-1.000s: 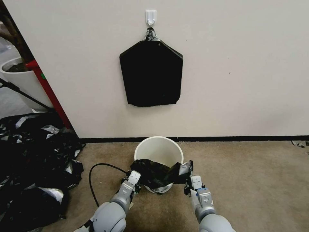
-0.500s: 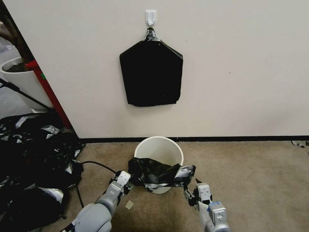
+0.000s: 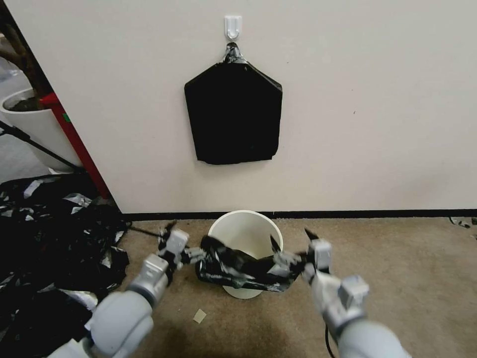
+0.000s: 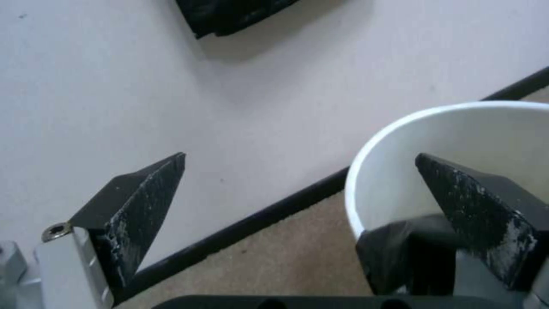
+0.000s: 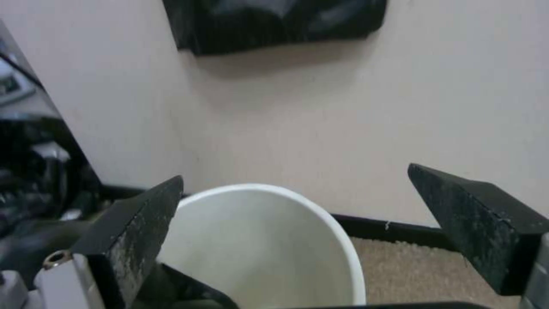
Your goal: Place a trash bag onto the trash bin.
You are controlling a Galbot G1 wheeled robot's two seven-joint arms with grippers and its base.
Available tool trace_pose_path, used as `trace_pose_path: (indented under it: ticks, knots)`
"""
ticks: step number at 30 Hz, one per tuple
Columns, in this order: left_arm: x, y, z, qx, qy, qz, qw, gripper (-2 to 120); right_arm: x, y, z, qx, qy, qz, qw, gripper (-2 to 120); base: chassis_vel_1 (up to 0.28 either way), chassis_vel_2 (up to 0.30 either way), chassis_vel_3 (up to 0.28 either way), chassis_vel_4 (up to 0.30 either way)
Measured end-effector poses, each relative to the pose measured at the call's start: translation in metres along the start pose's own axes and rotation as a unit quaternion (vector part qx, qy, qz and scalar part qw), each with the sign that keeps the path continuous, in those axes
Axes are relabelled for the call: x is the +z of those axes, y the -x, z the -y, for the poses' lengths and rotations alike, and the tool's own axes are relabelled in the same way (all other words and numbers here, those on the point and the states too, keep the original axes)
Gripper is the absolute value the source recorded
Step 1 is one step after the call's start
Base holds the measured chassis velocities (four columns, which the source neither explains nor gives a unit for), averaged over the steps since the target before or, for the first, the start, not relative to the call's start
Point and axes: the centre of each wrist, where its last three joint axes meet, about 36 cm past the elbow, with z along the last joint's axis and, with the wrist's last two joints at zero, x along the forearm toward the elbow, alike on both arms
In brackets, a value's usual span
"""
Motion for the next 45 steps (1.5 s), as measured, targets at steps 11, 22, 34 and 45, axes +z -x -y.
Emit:
trace_pose_path:
  ticks: [11,22,34,45]
  knots:
    - [-0.001,0.001,-0.009,0.012,-0.017,0.020,0.9996,100,0.011,0.125,0.062,-0.043,-0.017,-0.175,0.983,97,0.000,0.000,0.000,0.000]
    - [-0.028,0.015,-0.037,-0.055,-0.060,0.079,0.9935,100,0.013,0.151,0.063,-0.049,-0.043,-0.203,0.977,65,0.000,0.000,0.000,0.000]
    - [-0.017,0.023,-0.030,-0.070,-0.073,0.070,0.9924,100,0.036,0.146,0.042,0.010,-0.020,-0.206,0.978,18,0.000,0.000,0.000,0.000]
    - [-0.012,0.026,-0.028,-0.078,-0.075,0.068,0.9917,100,0.057,0.108,-0.012,0.156,0.135,-0.159,0.965,7,0.000,0.000,0.000,0.000]
